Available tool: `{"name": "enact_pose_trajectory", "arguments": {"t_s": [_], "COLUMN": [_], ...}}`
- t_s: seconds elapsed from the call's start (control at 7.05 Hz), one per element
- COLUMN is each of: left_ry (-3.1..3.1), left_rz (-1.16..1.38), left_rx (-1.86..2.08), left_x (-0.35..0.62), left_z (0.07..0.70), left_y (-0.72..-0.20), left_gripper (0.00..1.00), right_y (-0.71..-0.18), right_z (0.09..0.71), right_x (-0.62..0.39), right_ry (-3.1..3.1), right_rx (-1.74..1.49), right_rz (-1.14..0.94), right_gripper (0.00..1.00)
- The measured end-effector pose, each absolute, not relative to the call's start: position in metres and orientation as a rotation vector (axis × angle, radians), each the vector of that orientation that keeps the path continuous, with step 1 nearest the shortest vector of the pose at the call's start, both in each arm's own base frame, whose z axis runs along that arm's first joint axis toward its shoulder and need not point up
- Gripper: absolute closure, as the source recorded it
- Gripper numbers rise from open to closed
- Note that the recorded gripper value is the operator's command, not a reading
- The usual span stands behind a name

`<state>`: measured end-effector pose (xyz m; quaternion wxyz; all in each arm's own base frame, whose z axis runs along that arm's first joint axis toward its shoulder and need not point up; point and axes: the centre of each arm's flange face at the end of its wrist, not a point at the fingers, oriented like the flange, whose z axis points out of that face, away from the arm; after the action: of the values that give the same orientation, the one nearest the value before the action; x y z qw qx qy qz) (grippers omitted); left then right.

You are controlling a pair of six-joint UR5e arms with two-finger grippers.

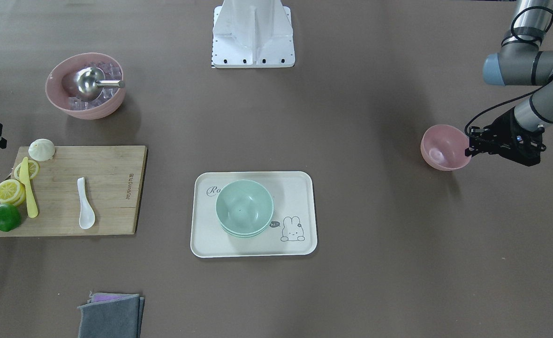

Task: Stack pink bowl on green and place spoon
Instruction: 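Lower the left gripper onto the rim of the pink bowl and grasp, then carry the pink bowl with the left gripper over the green bowl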

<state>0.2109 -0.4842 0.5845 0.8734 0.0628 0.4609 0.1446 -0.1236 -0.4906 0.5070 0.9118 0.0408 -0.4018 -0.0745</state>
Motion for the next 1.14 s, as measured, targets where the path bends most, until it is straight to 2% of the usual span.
{"name": "enact_pose_trajectory", "arguments": {"t_s": [0.43, 0.85, 1.14], "left_ry": [1.031, 1.133, 1.146], "left_rz": [0.279, 0.055, -0.043], "left_rx": [0.124, 0.075, 0.041], "left_x": [0.219, 0.275, 0.373], "left_z": [0.540, 0.408, 0.313], "left_y": [-0.497, -0.543, -0.538], "left_gripper": [1.00, 1.00, 1.00], "right_y": [-0.491, -0.492, -0.493], "right_z": [0.505, 0.504, 0.503], "right_x": [-0.124, -0.125, -0.126], "right_ry": [-0.829, -0.830, -0.830], "right_rx": [0.088, 0.089, 0.089], "right_rz": [-0.155, -0.156, -0.157], "right_gripper": [0.00, 0.00, 0.00]}}
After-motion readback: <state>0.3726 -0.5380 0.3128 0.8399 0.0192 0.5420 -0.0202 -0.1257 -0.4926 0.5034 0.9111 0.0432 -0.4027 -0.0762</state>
